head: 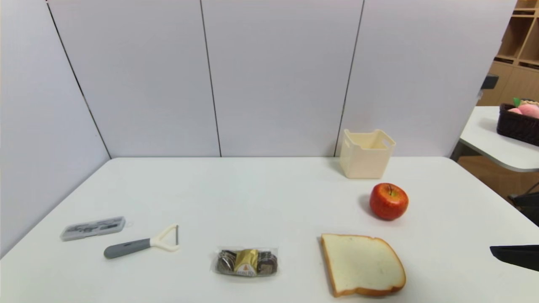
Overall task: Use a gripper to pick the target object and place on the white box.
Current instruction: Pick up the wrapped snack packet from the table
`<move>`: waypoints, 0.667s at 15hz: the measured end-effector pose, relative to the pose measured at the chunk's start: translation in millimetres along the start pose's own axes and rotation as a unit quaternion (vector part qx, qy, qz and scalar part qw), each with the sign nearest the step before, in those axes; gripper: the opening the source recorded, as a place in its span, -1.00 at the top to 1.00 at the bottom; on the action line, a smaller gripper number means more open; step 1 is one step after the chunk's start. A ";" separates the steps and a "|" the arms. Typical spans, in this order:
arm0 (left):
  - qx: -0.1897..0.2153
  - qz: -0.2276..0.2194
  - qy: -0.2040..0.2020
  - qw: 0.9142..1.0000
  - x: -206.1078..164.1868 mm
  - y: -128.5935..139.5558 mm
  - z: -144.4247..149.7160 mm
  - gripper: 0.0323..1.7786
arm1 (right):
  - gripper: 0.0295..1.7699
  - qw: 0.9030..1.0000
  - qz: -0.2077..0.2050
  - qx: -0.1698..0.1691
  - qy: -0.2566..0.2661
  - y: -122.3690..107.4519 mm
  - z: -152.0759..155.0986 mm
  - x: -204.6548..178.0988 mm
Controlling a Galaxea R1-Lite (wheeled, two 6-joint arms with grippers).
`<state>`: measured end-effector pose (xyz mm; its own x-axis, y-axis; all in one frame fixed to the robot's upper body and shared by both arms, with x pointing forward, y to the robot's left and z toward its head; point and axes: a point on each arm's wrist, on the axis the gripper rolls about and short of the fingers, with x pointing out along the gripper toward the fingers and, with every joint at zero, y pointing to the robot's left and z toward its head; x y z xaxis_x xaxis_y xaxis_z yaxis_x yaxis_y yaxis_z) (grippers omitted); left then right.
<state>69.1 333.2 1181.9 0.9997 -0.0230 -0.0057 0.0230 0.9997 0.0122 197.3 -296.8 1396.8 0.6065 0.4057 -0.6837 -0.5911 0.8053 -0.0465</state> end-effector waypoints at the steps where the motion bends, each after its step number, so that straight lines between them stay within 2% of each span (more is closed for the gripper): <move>1: 0.000 0.000 0.000 1.000 0.0 0.0 0.0 -0.90 | -0.92 1.000 0.012 0.003 0.008 0.0 0.1 2.2; 5: 0.000 0.000 0.000 1.000 0.0 0.0 0.0 -0.90 | -0.92 0.998 0.040 0.010 0.050 2.5 -3.0 2.1; 10: 0.000 0.000 0.000 1.000 0.0 0.0 0.0 -0.90 | -0.92 0.997 0.035 0.011 0.062 0.0 1.7 7.8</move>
<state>69.1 333.2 1181.9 0.9997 -0.0234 -0.0062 0.0235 0.9996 0.0126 202.9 -293.0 1392.7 0.4934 0.4054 -0.7695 -0.6166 0.7870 0.0193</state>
